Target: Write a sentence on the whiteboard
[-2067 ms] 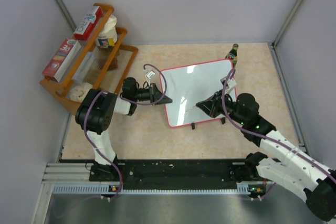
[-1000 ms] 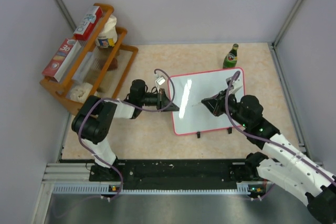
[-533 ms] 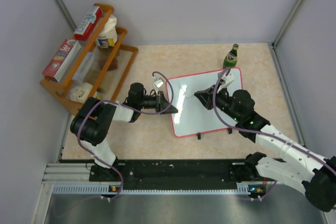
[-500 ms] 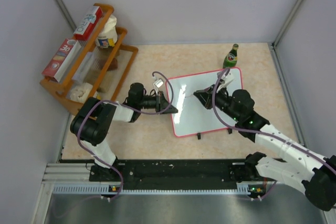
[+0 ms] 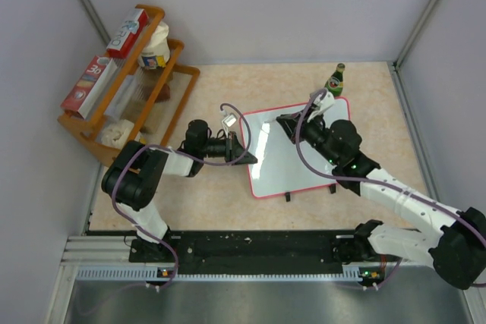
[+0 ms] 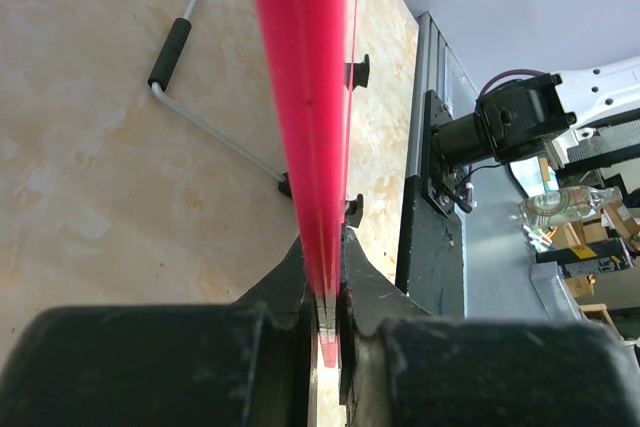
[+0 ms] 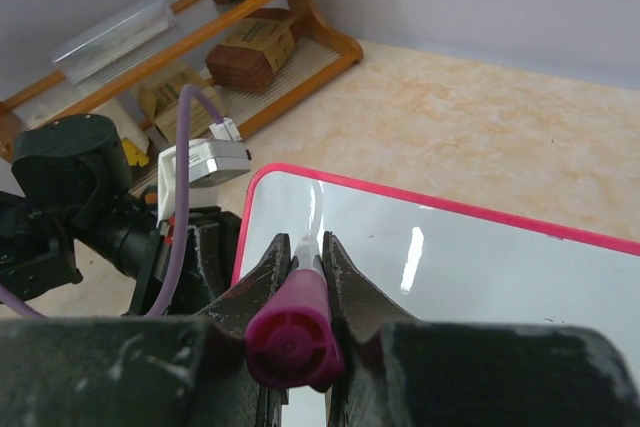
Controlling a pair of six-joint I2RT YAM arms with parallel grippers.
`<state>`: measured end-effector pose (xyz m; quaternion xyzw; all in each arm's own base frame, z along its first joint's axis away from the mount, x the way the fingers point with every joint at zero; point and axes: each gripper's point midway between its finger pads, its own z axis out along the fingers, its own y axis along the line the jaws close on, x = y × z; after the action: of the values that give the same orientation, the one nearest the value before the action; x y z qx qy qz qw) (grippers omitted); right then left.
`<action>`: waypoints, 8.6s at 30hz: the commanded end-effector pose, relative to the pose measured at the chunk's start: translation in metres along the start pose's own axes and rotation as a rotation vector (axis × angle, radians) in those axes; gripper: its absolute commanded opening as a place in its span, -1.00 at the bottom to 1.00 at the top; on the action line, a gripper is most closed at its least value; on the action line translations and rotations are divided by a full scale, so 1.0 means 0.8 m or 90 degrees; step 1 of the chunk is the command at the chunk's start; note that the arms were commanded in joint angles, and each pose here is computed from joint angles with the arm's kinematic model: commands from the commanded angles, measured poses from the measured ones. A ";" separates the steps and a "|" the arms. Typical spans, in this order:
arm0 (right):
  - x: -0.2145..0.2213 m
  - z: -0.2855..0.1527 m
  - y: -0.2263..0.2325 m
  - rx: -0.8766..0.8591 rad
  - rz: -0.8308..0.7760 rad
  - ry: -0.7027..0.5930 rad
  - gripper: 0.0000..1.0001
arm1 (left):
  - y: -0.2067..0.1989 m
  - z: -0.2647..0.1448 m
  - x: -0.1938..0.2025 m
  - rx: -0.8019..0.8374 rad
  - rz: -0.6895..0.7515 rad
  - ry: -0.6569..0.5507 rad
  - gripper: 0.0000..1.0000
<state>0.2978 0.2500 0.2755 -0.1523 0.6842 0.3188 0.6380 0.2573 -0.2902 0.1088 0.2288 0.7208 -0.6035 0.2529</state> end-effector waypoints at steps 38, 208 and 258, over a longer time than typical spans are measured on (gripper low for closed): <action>0.019 0.040 -0.015 0.039 0.008 0.000 -1.00 | -0.003 0.004 0.037 0.025 -0.004 0.062 -1.00; -0.014 -0.012 -0.023 0.055 0.134 -0.069 -1.00 | -0.004 0.010 0.044 0.026 -0.005 0.086 -1.00; 0.053 0.000 -0.059 0.118 0.123 0.035 -1.00 | -0.004 0.013 0.045 0.027 -0.004 0.090 -1.00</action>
<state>0.3246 0.2299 0.2346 -0.0324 0.7280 0.3220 0.6043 0.2559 -0.2942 0.1043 0.2291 0.7313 -0.5994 0.2312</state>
